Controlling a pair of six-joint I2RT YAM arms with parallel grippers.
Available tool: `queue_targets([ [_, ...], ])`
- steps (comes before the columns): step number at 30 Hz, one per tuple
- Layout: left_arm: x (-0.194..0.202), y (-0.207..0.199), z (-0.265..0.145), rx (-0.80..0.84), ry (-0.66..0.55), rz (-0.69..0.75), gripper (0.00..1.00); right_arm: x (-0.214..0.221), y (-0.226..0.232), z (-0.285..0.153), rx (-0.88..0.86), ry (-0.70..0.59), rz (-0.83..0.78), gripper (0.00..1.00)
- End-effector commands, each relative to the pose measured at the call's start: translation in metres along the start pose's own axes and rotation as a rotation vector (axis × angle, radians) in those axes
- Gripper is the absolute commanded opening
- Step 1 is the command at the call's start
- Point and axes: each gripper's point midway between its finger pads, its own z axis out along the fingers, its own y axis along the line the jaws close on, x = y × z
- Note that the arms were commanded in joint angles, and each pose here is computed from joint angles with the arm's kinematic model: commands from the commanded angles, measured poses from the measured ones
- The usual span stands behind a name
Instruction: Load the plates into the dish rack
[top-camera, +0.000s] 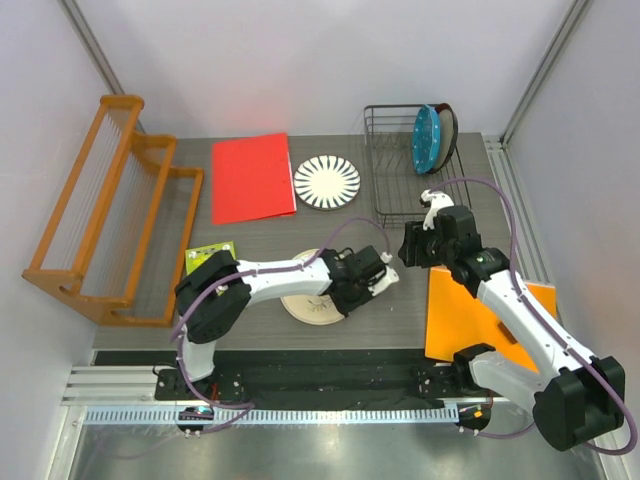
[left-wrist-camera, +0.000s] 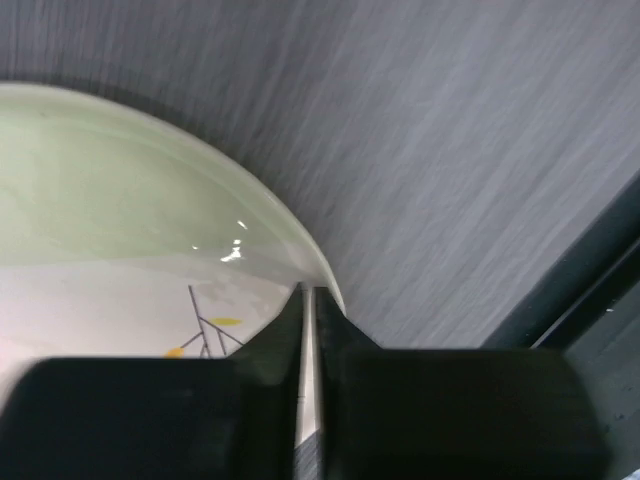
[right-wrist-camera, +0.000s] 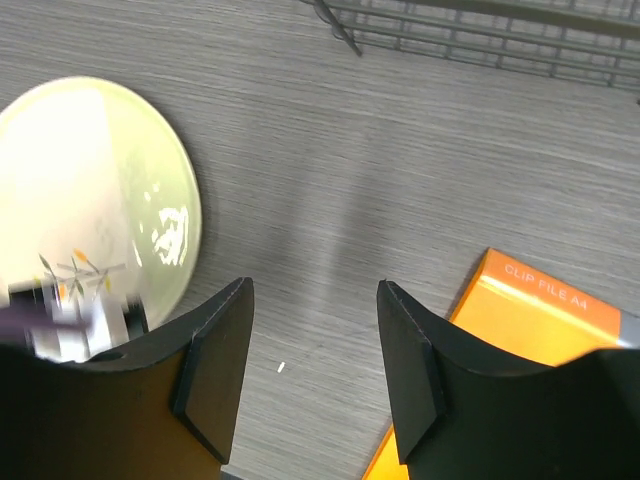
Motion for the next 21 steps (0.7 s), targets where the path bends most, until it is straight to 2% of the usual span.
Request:
queue_targets([
  [1,-0.035,-0.021,-0.019,-0.047,-0.07,0.06,0.25,-0.002,-0.003,-0.009,0.001,-0.022,0.022,0.58],
  [3,-0.05,-0.006,-0.046,-0.135,-0.142,0.072,0.44,0.001,-0.001,-0.009,-0.017,-0.013,0.017,0.61],
  [4,-0.055,0.002,-0.057,-0.175,-0.172,0.073,0.6,0.002,0.003,-0.01,-0.036,-0.011,0.018,0.62],
  [6,-0.061,0.014,-0.09,-0.227,-0.254,0.055,0.69,0.012,0.021,-0.009,-0.146,0.022,0.026,0.65],
  [7,-0.058,0.02,-0.099,-0.237,-0.266,0.036,0.74,0.015,0.028,-0.007,-0.192,0.028,0.033,0.65],
  [9,-0.04,0.025,-0.108,-0.239,-0.254,-0.015,0.77,0.031,0.045,-0.005,-0.295,0.081,0.079,0.66],
  [10,-0.036,0.032,-0.125,-0.241,-0.289,-0.066,0.84,0.031,0.052,-0.002,-0.33,0.079,0.121,0.66],
  [12,-0.008,0.036,-0.117,-0.209,-0.259,-0.192,0.87,0.048,0.067,0.0,-0.428,0.13,0.165,0.67],
  [13,0.0,0.049,-0.123,-0.206,-0.278,-0.283,0.86,0.045,0.071,0.002,-0.45,0.117,0.21,0.67],
  [15,0.034,0.059,-0.105,-0.163,-0.224,-0.455,0.82,0.059,0.07,0.01,-0.442,0.152,0.267,0.68],
  [16,0.036,0.07,-0.101,-0.075,-0.265,-0.635,0.78,0.06,0.069,0.014,-0.436,0.15,0.283,0.69],
  [17,0.041,0.077,-0.102,-0.042,-0.294,-0.722,0.76,0.064,0.068,0.016,-0.429,0.162,0.304,0.69],
  [18,0.062,0.08,-0.089,-0.02,-0.269,-0.799,0.74,0.073,0.066,0.02,-0.417,0.187,0.32,0.7],
  [19,0.054,0.094,-0.091,0.016,-0.346,-0.876,0.73,0.072,0.067,0.022,-0.422,0.182,0.322,0.7],
  [21,0.061,0.098,-0.09,0.043,-0.379,-0.914,0.72,0.082,0.066,0.028,-0.413,0.213,0.362,0.71],
])
